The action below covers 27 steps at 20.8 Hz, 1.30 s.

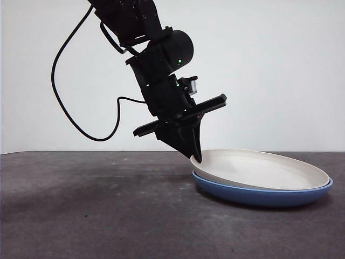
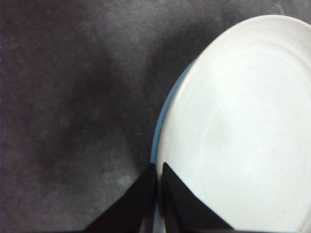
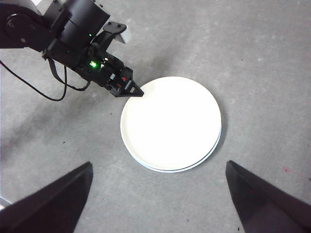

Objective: Pick up the white plate, put it on the blue plate, put it on desk

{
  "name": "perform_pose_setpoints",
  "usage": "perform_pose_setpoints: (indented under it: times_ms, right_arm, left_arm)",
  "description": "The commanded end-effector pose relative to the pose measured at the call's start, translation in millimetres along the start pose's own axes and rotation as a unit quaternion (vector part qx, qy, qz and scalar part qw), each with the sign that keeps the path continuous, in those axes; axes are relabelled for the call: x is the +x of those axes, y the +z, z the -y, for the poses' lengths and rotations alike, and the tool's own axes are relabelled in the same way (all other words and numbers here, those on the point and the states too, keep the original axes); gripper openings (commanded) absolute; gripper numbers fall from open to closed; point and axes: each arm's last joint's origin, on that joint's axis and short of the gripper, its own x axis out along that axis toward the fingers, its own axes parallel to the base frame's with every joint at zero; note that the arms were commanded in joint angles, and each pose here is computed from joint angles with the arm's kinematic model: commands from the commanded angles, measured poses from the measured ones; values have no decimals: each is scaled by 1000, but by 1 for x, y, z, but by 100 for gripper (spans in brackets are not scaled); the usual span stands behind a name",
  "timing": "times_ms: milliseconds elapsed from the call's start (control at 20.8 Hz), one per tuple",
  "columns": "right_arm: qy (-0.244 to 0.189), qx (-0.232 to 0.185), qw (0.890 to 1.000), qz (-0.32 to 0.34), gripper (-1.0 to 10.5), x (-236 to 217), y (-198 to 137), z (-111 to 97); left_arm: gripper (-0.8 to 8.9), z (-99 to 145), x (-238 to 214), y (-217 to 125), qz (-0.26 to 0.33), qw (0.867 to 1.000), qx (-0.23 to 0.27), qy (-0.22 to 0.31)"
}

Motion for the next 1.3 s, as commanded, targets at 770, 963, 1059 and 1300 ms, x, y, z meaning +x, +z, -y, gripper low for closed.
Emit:
perform_pose_setpoints:
  times_ms: [770,963,1059,1300]
  right_arm:
    - [-1,3,1000,6,438,-2,3,-1]
    - [-1,3,1000,6,438,-2,3,-1]
    - [-1,4,1000,5,438,-2,3,-1]
    - [-12,4,1000,4,438,-2,3,0]
  left_arm:
    - [314,28,-94,29,74,995,60,-18]
    - [313,20,-179,27,138,989,58,-12]
    - [312,15,-218,19,162,985,67,-4]
    - [312,5,-269,-17,175,981,80,14]
